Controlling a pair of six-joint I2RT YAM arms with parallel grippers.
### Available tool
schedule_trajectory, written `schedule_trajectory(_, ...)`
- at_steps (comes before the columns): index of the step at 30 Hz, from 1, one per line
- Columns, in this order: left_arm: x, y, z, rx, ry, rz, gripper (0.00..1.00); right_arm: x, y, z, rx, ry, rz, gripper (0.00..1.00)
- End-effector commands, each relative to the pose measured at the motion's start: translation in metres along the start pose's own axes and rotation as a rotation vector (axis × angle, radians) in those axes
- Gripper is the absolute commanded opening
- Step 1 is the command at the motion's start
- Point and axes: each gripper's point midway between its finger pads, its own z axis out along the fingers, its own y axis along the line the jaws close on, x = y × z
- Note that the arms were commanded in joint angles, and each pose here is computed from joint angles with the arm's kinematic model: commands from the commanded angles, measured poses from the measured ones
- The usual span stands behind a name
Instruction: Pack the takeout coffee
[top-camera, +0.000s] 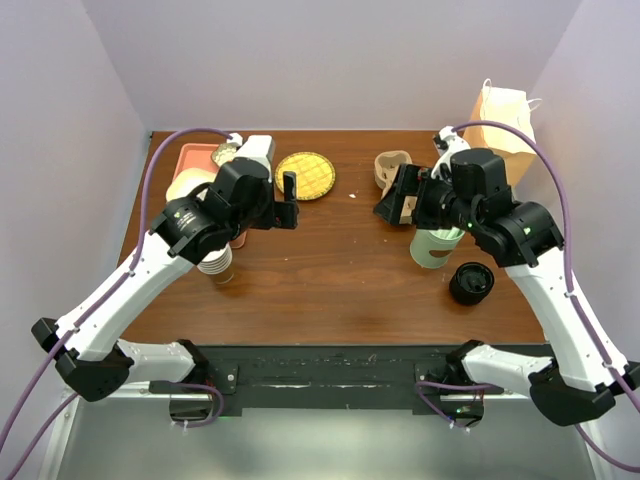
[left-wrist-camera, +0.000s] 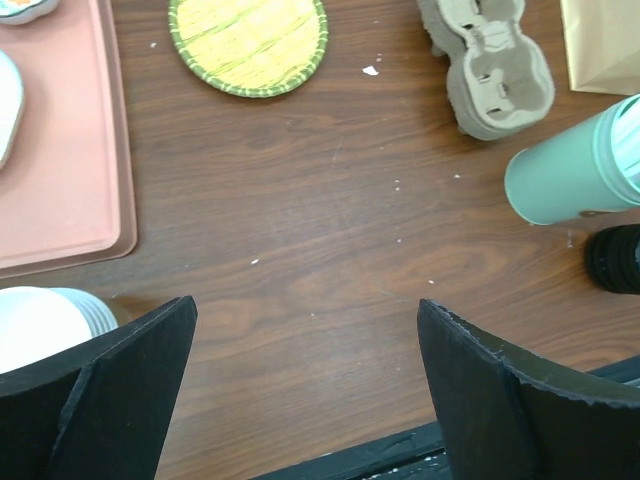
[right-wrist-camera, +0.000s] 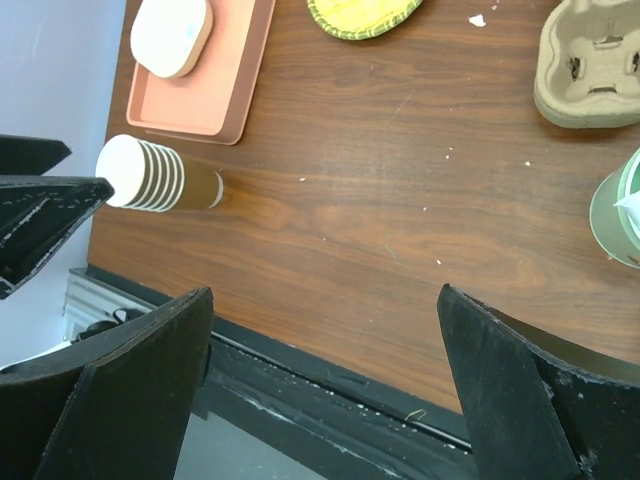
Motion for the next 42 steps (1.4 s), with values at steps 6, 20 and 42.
schedule_trajectory(6,0.005,0.066,0.017,-0.209,0.078,-0.1,0.83,-0.005,-0.002,-0.008,-0.01,-0.078,0.03,0.99)
schedule_trajectory(20,0.022,0.15,0.04,-0.478,0.143,-0.176,0.56,-0.01,0.01,-0.01,-0.069,-0.088,-0.01,0.96)
schedule_trajectory(42,0.092,0.171,0.078,-0.545,0.315,-0.138,0.22,-0.01,0.018,-0.003,-0.13,-0.087,-0.075,0.93)
